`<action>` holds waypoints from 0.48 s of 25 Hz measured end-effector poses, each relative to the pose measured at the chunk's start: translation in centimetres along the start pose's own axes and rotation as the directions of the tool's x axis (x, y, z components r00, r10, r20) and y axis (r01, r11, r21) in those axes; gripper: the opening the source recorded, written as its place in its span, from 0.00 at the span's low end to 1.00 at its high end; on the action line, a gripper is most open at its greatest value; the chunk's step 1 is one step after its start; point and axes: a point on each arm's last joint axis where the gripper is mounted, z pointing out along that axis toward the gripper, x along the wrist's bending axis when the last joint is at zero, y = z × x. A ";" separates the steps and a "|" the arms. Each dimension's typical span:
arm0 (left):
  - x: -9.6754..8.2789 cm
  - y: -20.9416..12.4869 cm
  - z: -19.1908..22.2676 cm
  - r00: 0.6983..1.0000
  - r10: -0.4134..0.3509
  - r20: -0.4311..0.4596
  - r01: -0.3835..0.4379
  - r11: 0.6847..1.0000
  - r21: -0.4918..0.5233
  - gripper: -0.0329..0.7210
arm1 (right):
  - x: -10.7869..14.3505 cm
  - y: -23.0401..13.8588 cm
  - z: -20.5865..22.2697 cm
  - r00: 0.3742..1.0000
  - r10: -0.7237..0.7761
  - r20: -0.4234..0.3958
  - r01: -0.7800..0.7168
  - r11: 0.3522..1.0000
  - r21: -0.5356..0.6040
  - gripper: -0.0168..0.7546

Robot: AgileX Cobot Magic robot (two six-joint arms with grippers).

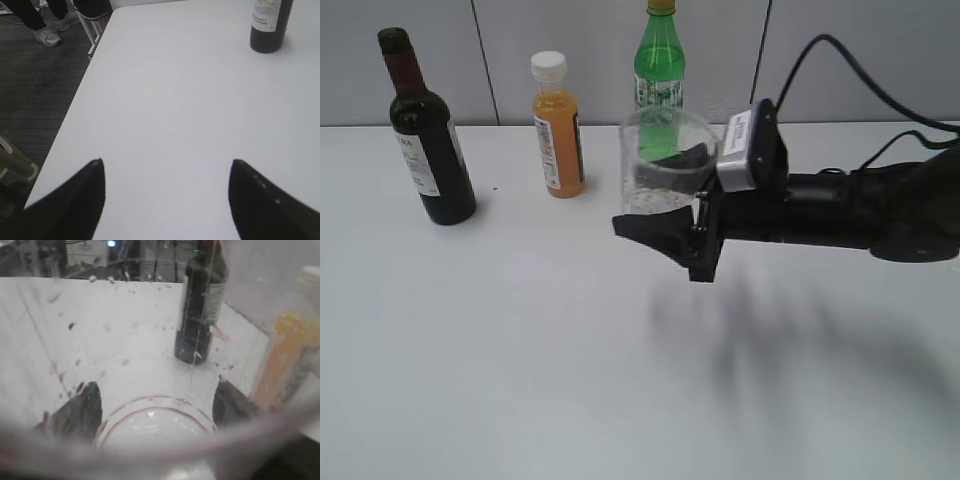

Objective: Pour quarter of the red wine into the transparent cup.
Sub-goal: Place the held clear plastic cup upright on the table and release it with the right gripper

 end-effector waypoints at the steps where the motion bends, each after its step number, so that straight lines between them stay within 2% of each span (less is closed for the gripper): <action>1: 0.0 0.0 0.0 1.000 0.000 0.000 0.000 1.000 0.000 0.82 | 0.2 -0.3 0.7 1.000 0.006 -0.029 -0.006 1.000 0.003 0.73; 5: 0.0 0.0 0.0 1.000 0.000 0.000 0.000 1.000 0.000 0.82 | 0.9 -2.4 3.4 0.992 0.045 -0.117 -0.041 0.999 0.033 0.73; 12: 0.0 0.0 0.0 1.000 0.000 0.000 0.000 1.000 0.000 0.82 | -0.1 -5.5 6.4 0.984 0.080 -0.156 -0.071 0.996 0.062 0.73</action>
